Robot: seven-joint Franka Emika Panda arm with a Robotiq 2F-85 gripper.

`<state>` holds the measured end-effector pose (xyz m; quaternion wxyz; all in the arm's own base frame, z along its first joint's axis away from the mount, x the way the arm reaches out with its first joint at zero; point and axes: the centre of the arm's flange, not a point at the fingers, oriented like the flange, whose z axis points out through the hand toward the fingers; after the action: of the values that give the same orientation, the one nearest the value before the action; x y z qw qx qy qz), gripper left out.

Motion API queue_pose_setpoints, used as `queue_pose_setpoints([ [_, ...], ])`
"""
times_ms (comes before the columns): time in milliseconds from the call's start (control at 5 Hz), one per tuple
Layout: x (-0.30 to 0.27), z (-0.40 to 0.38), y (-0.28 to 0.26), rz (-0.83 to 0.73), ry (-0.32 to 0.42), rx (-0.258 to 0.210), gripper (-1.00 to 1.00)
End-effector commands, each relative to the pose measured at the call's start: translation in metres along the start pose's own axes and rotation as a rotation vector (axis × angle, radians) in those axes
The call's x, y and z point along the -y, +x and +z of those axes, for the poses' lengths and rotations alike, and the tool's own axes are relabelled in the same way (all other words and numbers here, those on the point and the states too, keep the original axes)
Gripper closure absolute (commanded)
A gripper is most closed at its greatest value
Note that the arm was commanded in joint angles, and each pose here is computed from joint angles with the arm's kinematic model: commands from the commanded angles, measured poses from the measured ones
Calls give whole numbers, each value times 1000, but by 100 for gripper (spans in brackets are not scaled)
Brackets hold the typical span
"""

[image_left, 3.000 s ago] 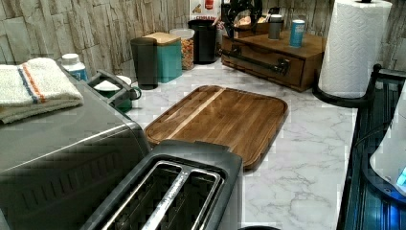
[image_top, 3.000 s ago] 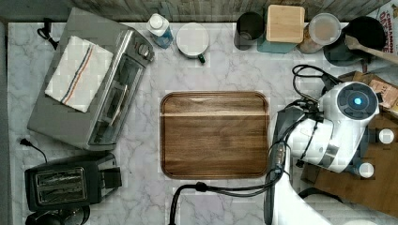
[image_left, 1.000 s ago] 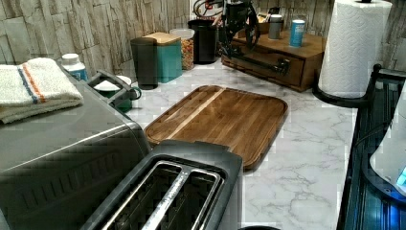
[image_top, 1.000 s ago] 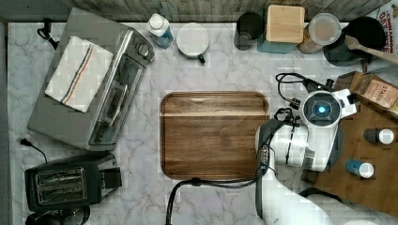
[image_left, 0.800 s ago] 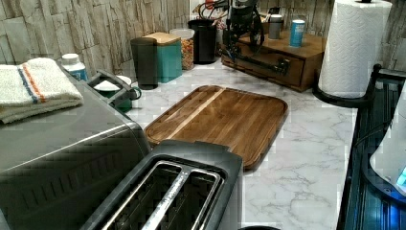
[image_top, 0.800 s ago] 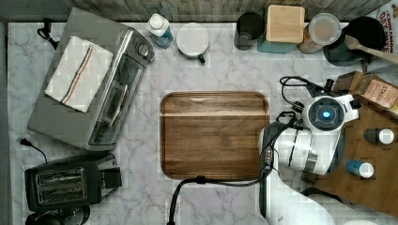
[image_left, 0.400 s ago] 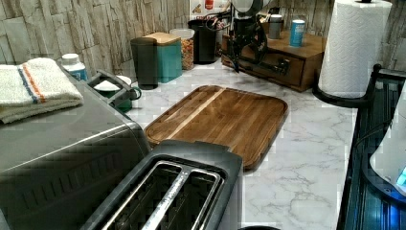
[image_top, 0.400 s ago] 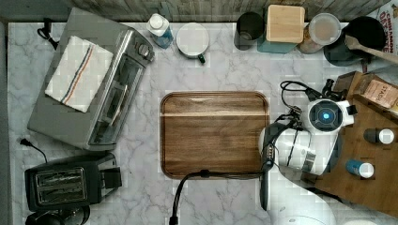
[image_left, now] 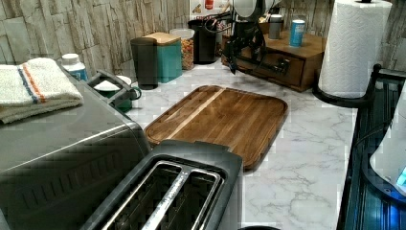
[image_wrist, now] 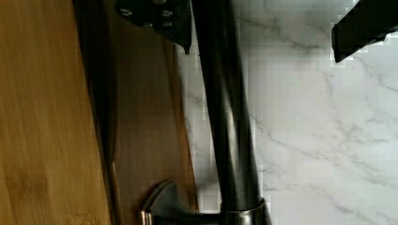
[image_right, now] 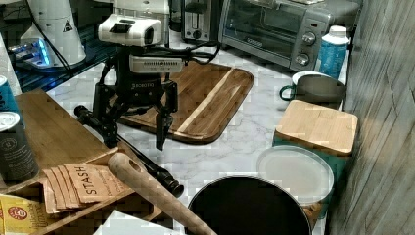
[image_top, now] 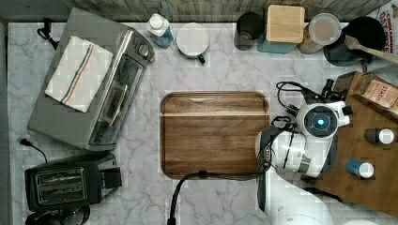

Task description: Open the drawer.

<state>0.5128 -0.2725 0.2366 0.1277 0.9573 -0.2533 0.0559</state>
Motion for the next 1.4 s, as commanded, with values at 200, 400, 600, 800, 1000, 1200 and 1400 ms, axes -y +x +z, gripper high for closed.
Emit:
queue_pose_setpoints([
  [200,12,-15,23,-165,175,4,-100],
  [400,44,-40,29,-156,210,40,-100],
  [600,78,-63,35,-91,214,93,-100],
  [800,110,-72,33,-63,244,85,-100],
  [1000,144,-77,18,-50,304,78,-100],
  [1200,178,-80,10,-48,354,92,-100],
  [1400,212,-83,1,-56,370,83,-100],
])
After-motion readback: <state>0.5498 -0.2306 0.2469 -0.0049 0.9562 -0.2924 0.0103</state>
